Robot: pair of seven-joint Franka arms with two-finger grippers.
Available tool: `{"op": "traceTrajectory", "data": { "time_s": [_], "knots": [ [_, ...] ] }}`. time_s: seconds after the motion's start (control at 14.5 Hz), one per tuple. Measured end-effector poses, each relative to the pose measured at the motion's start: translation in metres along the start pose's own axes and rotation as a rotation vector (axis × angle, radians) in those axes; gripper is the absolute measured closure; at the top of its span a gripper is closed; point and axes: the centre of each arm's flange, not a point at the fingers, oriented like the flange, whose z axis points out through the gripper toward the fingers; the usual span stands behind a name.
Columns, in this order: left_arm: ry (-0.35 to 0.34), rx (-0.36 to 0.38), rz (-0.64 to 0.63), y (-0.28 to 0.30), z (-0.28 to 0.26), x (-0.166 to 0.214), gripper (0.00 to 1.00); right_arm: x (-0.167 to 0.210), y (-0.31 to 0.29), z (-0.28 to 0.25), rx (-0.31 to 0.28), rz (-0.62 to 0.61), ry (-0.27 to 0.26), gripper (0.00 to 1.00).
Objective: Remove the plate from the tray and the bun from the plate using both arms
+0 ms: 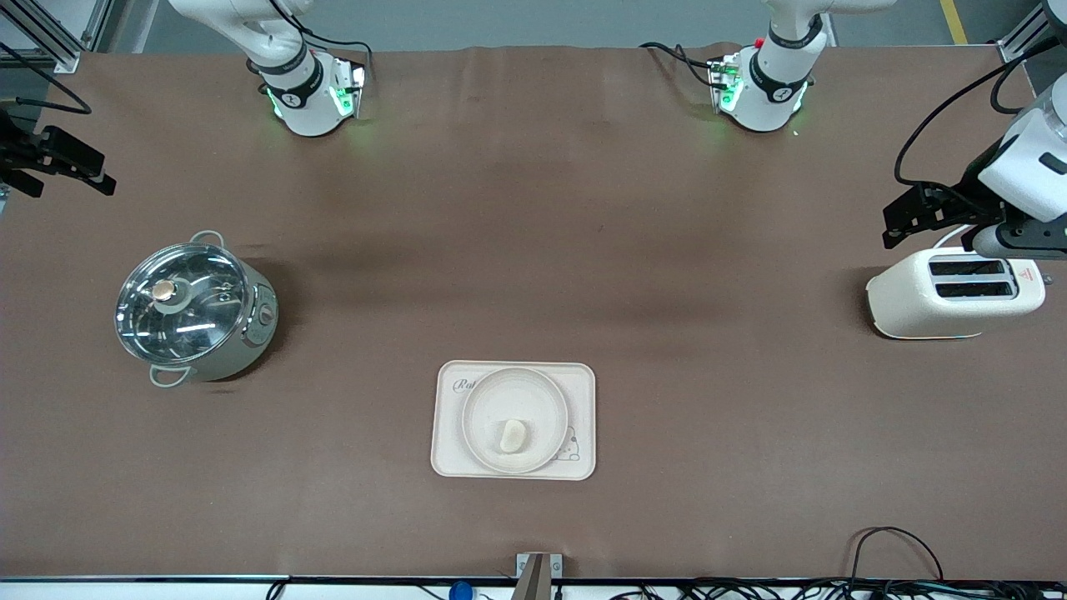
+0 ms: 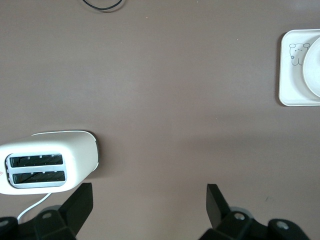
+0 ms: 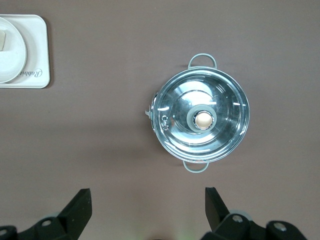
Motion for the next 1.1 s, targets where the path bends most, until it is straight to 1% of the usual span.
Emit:
{"op": "traceTrajectory", "data": {
  "time_s": [0.76, 0.89, 0.96, 1.1],
  "knots": [
    [0.001, -0.001, -0.002, 0.003, -0.001, 0.0, 0.0, 0.003, -0.009, 0.001, -0.003, -0.016, 0.007, 0.0],
    [0.001, -0.001, -0.002, 0.003, -0.001, 0.0, 0.0, 0.016, -0.015, 0.015, 0.003, -0.026, 0.008, 0.0],
    [0.001, -0.001, -0.002, 0.003, -0.001, 0.0, 0.0, 0.027, -0.021, 0.026, 0.018, -0.033, 0.013, 0.0],
    [0.001, -0.001, -0.002, 0.003, -0.001, 0.0, 0.0, 0.055, -0.038, 0.058, 0.067, -0.047, 0.026, 0.0]
  ]
}}
